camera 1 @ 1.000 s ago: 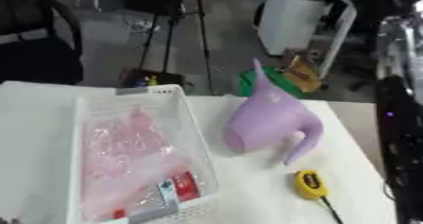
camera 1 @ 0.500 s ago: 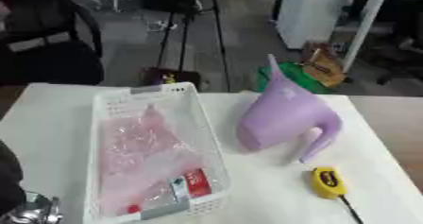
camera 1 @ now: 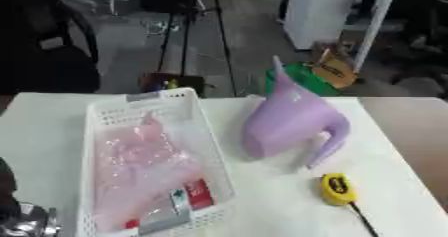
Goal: Pick up objects on the table and place them in the box.
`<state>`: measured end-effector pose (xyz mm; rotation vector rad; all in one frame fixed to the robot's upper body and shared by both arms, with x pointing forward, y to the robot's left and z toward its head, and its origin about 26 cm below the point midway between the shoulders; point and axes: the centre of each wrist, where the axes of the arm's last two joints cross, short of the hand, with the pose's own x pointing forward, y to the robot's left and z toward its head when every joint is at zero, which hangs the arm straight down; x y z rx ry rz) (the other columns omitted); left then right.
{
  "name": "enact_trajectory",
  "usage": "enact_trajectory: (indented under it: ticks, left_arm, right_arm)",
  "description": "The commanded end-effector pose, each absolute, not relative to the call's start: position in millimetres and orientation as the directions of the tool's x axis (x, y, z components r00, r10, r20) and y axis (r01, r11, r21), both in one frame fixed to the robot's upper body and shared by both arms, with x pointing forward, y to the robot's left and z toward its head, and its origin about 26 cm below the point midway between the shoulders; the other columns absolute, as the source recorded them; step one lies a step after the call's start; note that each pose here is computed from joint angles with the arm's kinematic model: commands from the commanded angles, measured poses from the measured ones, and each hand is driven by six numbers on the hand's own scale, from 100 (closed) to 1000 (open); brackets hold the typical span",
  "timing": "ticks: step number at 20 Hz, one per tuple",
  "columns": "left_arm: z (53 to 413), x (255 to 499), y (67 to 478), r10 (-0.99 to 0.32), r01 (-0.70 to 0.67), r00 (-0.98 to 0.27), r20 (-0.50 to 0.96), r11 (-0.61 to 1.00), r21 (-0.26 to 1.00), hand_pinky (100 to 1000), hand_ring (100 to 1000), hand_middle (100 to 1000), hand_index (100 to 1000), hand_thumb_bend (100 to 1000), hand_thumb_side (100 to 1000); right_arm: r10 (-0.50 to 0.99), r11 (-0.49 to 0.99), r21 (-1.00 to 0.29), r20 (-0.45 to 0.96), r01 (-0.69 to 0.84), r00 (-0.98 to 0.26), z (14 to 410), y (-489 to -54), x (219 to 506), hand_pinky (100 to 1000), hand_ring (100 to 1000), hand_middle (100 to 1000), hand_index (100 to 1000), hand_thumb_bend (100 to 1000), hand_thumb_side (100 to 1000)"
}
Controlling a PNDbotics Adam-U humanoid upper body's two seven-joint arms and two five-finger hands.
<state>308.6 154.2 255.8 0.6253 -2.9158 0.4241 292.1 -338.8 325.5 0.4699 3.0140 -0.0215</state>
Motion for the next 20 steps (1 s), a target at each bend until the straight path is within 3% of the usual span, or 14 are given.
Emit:
enact_trajectory:
  ticks: [1,6,20]
  left_arm:
    - [264.0,305.4,155.0,-0.382,-0.41,-0.912,0.152,0.872,-0.267,888,886,863,787,146,1000]
    - [263.0,305.7,156.8,-0.389,-0.415,-0.909,0.148,0.868,-0.273,886,885,861,787,137,1000]
    - [264.5,307.5,170.5,-0.429,-0.445,-0.895,0.122,0.843,-0.303,877,886,864,781,122,1000]
  right_arm:
    - [0.368,0.927,-0.003,-0.183,0.375,-0.912,324.7,-344.9,285.7,684,747,640,748,100,891]
    - [0.418,0.902,-0.034,-0.176,0.43,-0.891,310.7,-350.3,285.9,643,745,689,779,100,878]
    - [0.559,0.829,-0.028,-0.015,0.559,-0.829,259.8,-392.9,267.1,614,754,669,781,100,834]
